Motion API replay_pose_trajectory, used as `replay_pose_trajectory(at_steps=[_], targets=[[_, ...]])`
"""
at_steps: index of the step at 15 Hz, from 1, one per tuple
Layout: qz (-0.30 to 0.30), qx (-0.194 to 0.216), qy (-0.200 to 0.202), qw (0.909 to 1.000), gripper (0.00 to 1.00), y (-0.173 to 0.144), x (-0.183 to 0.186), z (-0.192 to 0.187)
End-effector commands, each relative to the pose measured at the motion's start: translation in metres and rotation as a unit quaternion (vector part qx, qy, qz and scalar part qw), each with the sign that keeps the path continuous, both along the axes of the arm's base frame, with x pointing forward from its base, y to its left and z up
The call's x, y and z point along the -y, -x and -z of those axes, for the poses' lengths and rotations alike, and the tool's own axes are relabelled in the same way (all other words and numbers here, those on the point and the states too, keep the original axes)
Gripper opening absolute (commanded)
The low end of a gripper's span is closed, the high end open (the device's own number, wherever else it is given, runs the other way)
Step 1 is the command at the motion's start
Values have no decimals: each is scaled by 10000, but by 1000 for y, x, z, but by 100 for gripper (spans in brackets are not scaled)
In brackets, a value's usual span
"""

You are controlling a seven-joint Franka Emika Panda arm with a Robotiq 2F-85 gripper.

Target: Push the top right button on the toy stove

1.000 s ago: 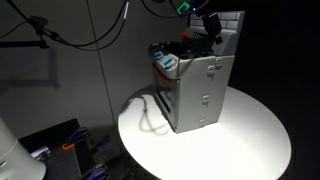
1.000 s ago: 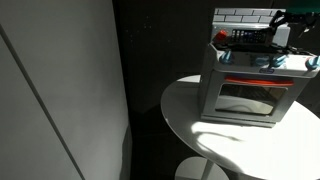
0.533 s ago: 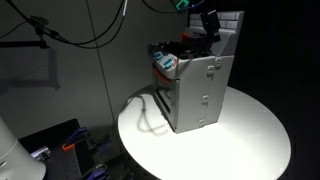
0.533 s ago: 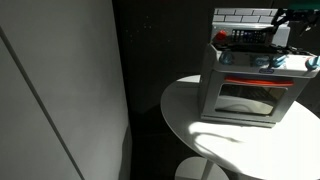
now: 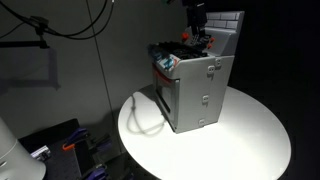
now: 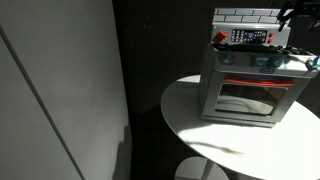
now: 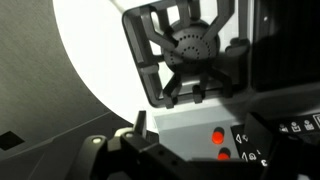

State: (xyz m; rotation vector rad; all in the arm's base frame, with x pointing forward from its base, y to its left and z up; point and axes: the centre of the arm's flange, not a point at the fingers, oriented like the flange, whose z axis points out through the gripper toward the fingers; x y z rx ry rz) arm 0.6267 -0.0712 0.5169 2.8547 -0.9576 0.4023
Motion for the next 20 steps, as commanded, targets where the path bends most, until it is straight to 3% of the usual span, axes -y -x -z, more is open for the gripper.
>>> replay_pose_trajectory(at_steps=[1,7,13,16,17,20], targets=[[-418,-391,-223,9981,100,43,-5,-8],[-950,-1027,-476,9890,100,99,-12,-21],[-1176,-1315,-547,9828,100,154,-22,-37],[-1281,-1374,-528,9808,100,166,-28,-35],[-1156,-1374,-448,9827,100,149,-27,-35],[-1194,-1390,-444,9821,100,156,-30,-34]])
